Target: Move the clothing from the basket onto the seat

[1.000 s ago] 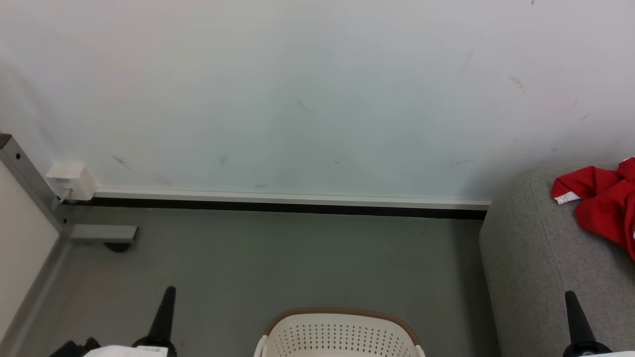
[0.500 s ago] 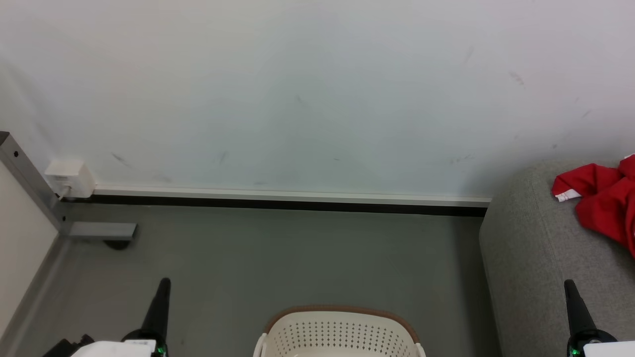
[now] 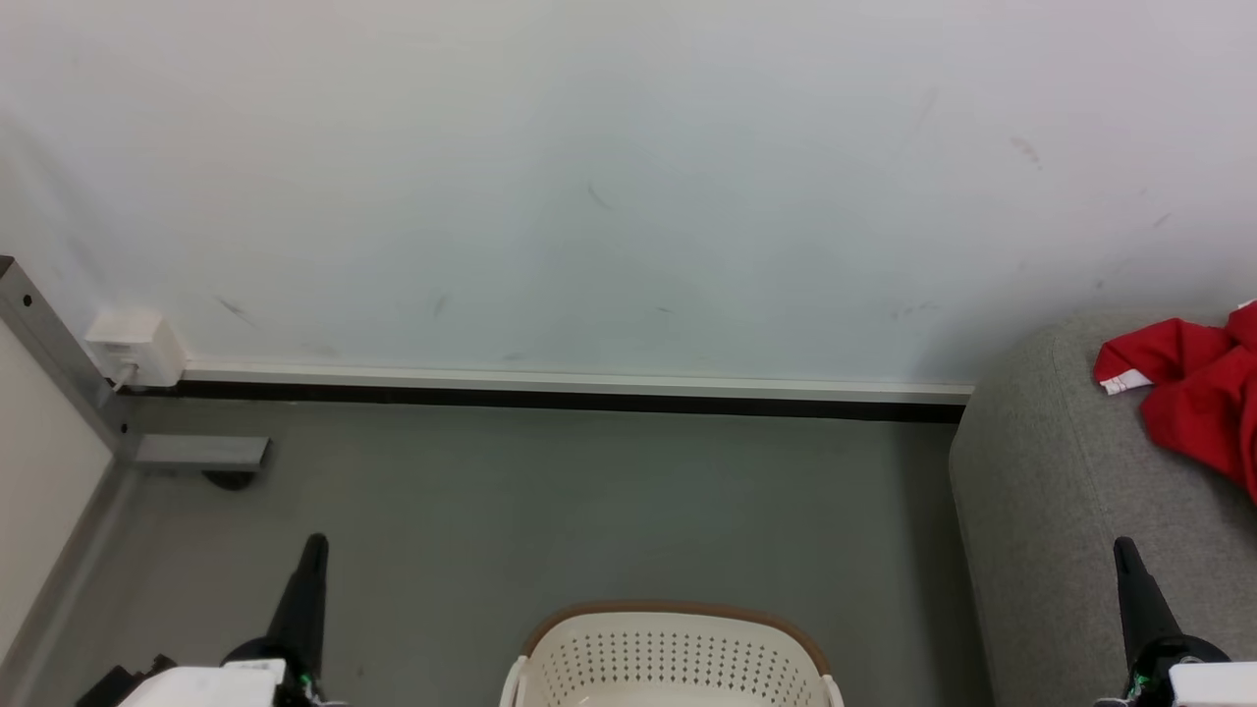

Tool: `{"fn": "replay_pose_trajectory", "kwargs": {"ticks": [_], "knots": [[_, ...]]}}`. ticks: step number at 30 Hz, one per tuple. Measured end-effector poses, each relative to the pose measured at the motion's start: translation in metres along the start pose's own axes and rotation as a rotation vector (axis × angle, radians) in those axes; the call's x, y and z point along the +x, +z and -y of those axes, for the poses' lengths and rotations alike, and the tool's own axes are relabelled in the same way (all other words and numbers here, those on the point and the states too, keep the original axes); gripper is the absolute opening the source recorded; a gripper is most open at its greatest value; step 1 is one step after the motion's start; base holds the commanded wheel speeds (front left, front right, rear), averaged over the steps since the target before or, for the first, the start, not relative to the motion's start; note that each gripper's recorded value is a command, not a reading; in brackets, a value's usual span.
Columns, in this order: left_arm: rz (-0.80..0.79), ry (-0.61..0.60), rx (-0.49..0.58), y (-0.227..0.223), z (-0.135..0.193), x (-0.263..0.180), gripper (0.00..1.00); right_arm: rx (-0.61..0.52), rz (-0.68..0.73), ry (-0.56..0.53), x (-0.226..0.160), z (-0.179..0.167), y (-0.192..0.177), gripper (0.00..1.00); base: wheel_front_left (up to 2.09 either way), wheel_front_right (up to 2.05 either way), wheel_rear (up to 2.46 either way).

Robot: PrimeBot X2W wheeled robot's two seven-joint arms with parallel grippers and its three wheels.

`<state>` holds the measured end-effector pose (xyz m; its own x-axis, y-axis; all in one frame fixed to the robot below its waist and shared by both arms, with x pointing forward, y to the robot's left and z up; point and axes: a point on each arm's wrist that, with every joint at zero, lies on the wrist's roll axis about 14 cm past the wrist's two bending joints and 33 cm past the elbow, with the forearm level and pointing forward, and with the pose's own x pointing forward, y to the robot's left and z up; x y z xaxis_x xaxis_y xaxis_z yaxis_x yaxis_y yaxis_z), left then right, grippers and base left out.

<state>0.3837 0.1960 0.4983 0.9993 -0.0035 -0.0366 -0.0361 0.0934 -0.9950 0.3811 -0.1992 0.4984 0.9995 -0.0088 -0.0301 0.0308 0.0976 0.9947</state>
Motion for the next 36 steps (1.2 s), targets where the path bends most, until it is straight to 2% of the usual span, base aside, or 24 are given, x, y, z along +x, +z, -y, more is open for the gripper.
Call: {"fn": "replay_pose_trajectory", "kwargs": {"ticks": [16, 36], "knots": [[0.005, -0.023, -0.091, 0.0044, 0.0052, 0.0039, 0.00, 0.104, -0.010, 0.022, 0.0061, -0.0061, -0.0005, 0.00, 0.00, 0.00, 0.00], [0.005, -0.023, -0.091, 0.0044, 0.0054, 0.0040, 0.00, 0.105, -0.010, 0.023, 0.0062, -0.0062, -0.0004, 0.00, 0.00, 0.00, 0.00]]}}
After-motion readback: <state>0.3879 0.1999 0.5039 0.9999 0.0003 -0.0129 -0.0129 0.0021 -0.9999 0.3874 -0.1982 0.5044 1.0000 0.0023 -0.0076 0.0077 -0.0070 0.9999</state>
